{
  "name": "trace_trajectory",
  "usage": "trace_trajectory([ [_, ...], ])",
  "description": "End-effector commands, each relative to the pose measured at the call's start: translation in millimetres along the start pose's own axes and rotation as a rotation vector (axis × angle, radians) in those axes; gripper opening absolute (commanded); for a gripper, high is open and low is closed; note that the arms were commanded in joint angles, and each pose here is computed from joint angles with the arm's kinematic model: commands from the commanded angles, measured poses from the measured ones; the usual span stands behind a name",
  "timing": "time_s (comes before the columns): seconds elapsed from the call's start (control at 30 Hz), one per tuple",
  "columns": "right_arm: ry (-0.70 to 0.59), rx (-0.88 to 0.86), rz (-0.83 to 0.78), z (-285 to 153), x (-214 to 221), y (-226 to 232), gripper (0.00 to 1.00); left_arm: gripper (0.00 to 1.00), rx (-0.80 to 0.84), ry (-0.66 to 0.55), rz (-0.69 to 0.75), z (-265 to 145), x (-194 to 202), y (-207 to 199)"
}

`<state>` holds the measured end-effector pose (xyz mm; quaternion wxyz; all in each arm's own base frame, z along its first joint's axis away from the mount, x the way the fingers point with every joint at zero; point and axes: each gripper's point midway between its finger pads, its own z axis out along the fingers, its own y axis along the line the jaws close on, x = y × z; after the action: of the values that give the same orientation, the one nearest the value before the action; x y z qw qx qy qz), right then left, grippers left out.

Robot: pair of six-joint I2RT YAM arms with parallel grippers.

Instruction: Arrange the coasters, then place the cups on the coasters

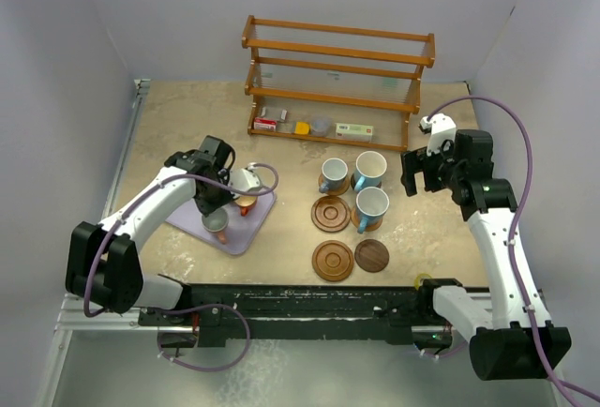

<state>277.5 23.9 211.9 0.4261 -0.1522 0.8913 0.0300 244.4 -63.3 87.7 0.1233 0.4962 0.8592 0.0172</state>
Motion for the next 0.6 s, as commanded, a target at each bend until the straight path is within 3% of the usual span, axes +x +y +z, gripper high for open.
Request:
trace_trajectory([
  [0.0,-0.018,-0.009,-0.017,0.4,-3.7,-0.3,1.0,0.03,-0.027,-0.013,0.259,-15.6,-2.3,15.2],
  [0.3,0.001,-0.007,-0.019,4.4,-0.4,-1.6,1.0,0.03,0.093,-0.086,0.514,-9.4,-24.6,9.9],
  [0.57,0.0,-0.005,-0.023,4.0,0.0,-1.9,1.0,0.07,0.227,-0.109,0.6,4.4,-33.6,-1.4],
])
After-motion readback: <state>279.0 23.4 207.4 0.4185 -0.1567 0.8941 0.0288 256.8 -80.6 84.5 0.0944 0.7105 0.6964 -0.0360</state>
